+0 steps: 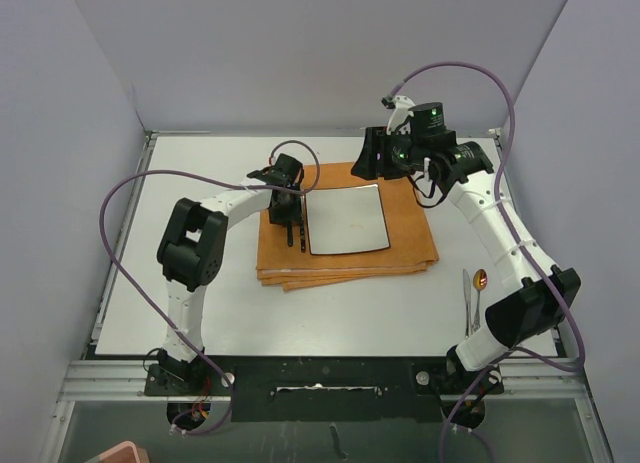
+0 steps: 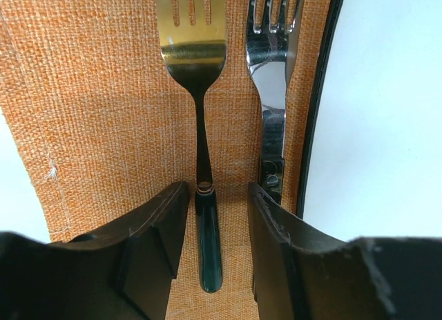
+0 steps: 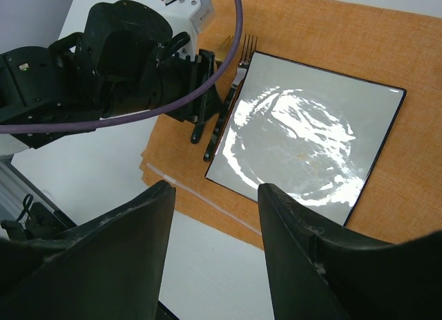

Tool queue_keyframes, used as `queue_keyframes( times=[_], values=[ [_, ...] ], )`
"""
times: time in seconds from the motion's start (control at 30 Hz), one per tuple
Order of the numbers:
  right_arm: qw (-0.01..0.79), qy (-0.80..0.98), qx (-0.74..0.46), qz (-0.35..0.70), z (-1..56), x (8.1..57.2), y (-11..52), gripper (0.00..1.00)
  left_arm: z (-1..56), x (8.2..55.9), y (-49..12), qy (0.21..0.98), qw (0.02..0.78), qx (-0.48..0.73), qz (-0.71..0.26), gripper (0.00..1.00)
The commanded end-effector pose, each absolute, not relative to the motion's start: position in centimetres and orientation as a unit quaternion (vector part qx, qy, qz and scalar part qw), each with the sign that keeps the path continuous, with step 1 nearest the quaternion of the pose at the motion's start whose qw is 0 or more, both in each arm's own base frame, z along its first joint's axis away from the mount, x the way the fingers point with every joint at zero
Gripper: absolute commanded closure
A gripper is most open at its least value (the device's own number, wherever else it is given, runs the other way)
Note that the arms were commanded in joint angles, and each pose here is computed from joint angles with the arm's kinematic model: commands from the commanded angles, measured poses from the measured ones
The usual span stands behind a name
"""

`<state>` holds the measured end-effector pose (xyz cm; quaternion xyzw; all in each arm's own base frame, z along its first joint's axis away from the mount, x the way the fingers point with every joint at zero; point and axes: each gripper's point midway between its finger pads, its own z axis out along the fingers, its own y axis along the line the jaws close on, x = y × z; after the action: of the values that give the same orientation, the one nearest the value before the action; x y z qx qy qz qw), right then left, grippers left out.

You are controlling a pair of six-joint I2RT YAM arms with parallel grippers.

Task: Set the dinner table for one person
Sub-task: Place the fork on the napkin, then adjust the napkin at the center of the board.

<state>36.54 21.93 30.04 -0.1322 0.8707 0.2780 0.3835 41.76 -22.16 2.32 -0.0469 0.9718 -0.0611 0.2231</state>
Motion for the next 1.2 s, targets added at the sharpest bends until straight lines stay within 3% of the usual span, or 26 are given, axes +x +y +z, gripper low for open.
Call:
queue_keyframes(
  times=[0.0, 0.3, 0.47, 0.67, 0.77, 0.83, 0.87, 1.03, 1.17],
  values=[
    [0.418, 0.851, -0.130, 0.292, 32.4, 37.3, 22.1, 0.48, 3.5, 42.3, -21.1, 0.968, 0.241, -0.050, -0.047, 0.60],
    [0.420, 0.850, -0.126, 0.290, 32.5, 36.9, 21.9, 0.48, 10.0, 43.0, -19.7, 0.954, 0.292, -0.048, -0.042, 0.59],
    [0.418, 0.852, -0.126, 0.288, 32.3, 36.5, 21.8, 0.48, 16.8, 43.0, -18.5, 0.935, 0.350, -0.043, -0.045, 0.59],
    [0.421, 0.852, -0.126, 0.286, 32.6, 36.1, 21.5, 0.47, 21.0, 41.0, -17.5, 0.923, 0.374, -0.046, -0.073, 0.59],
    [0.421, 0.851, -0.127, 0.288, 32.8, 36.0, 21.6, 0.47, 19.2, 39.2, -17.4, 0.922, 0.370, -0.057, -0.102, 0.64],
    [0.423, 0.849, -0.126, 0.290, 32.9, 35.9, 21.6, 0.47, 16.1, 38.0, -16.8, 0.929, 0.343, -0.077, -0.114, 0.95],
    [0.423, 0.849, -0.127, 0.290, 33.0, 35.9, 21.6, 0.47, 14.3, 37.4, -16.6, 0.935, 0.321, -0.090, -0.117, 1.00],
    [0.426, 0.848, -0.127, 0.289, 33.1, 35.4, 21.6, 0.48, 7.5, 34.9, -17.4, 0.953, 0.236, -0.128, -0.139, 1.00],
    [0.426, 0.848, -0.127, 0.288, 33.2, 35.2, 21.5, 0.48, 5.0, 34.4, -18.3, 0.954, 0.212, -0.146, -0.151, 1.00]
  ],
)
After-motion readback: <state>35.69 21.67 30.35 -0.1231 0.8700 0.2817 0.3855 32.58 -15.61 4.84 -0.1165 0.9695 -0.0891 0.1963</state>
